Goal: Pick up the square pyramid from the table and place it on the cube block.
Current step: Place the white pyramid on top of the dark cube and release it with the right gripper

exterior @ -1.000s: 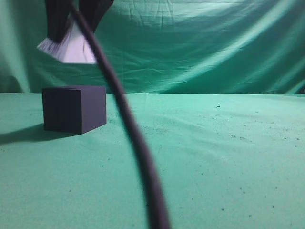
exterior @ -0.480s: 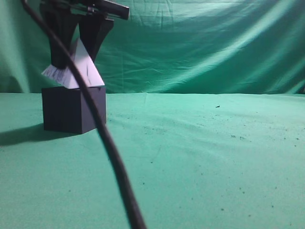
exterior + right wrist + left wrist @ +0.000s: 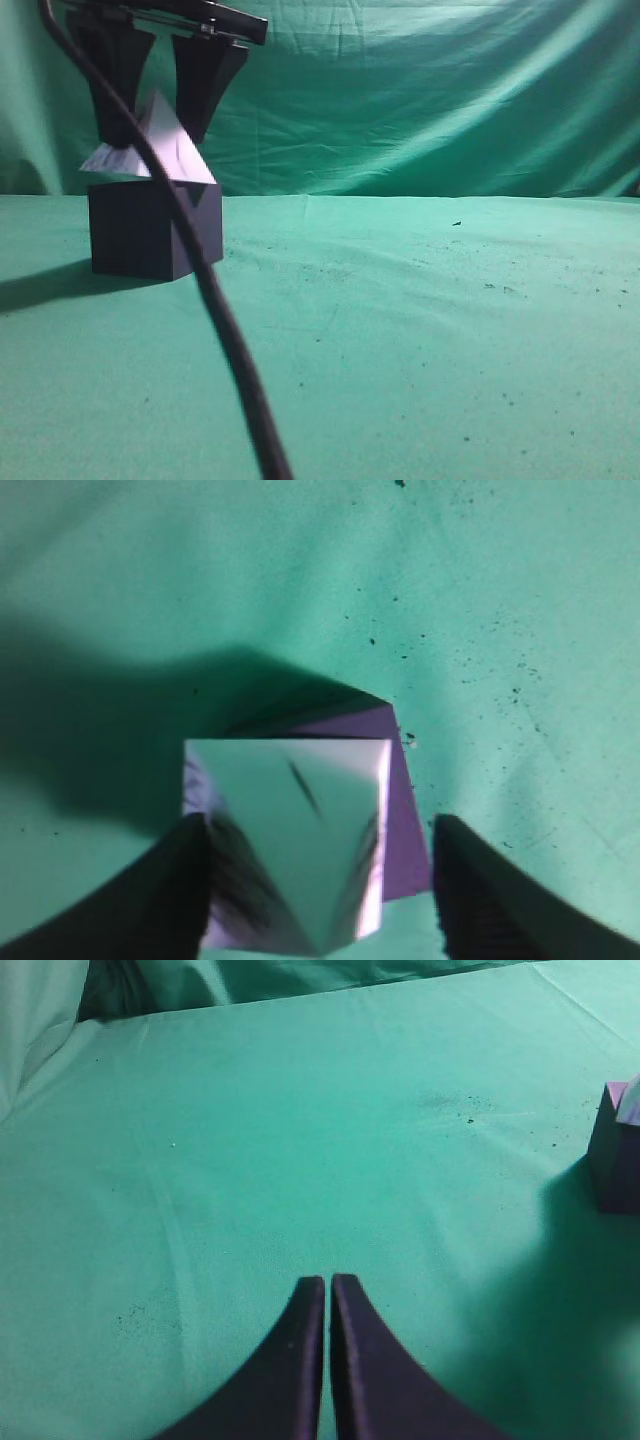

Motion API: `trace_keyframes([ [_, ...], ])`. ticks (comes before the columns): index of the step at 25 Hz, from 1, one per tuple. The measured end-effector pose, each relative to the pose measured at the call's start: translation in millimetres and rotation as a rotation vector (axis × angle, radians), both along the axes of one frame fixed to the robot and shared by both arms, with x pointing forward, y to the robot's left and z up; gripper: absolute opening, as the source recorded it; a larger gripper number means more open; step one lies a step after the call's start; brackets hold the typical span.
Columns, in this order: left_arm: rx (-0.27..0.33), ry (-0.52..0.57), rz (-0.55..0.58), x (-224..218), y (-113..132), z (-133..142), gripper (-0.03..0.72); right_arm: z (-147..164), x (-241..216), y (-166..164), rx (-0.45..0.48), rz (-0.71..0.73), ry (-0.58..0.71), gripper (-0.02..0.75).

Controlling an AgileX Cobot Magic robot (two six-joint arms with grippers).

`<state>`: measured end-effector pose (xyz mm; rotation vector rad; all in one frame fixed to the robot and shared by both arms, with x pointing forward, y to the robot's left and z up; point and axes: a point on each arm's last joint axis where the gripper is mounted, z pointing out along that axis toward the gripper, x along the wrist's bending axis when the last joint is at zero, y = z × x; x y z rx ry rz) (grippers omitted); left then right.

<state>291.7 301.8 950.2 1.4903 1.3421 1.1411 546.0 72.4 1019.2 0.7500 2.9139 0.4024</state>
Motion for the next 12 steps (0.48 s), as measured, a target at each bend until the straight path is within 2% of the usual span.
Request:
trace_keyframes([
  [3,0.0,0.0,0.0,0.0,0.0,0.0,0.0,5.6,-0.9,-1.1,0.009,0.0,-0.007,0.506],
  [7,0.0,0.0,0.0,0.0,0.0,0.0,0.0,17.5,-3.0,-3.6,0.028,0.002,-0.024,0.489],
  [8,0.0,0.0,0.0,0.0,0.0,0.0,0.0,18.7,-3.3,-3.9,0.03,0.002,-0.025,0.529],
  [12,0.0,0.0,0.0,0.0,0.0,0.0,0.0,19.7,-3.1,-4.3,0.028,0.004,-0.031,0.515],
])
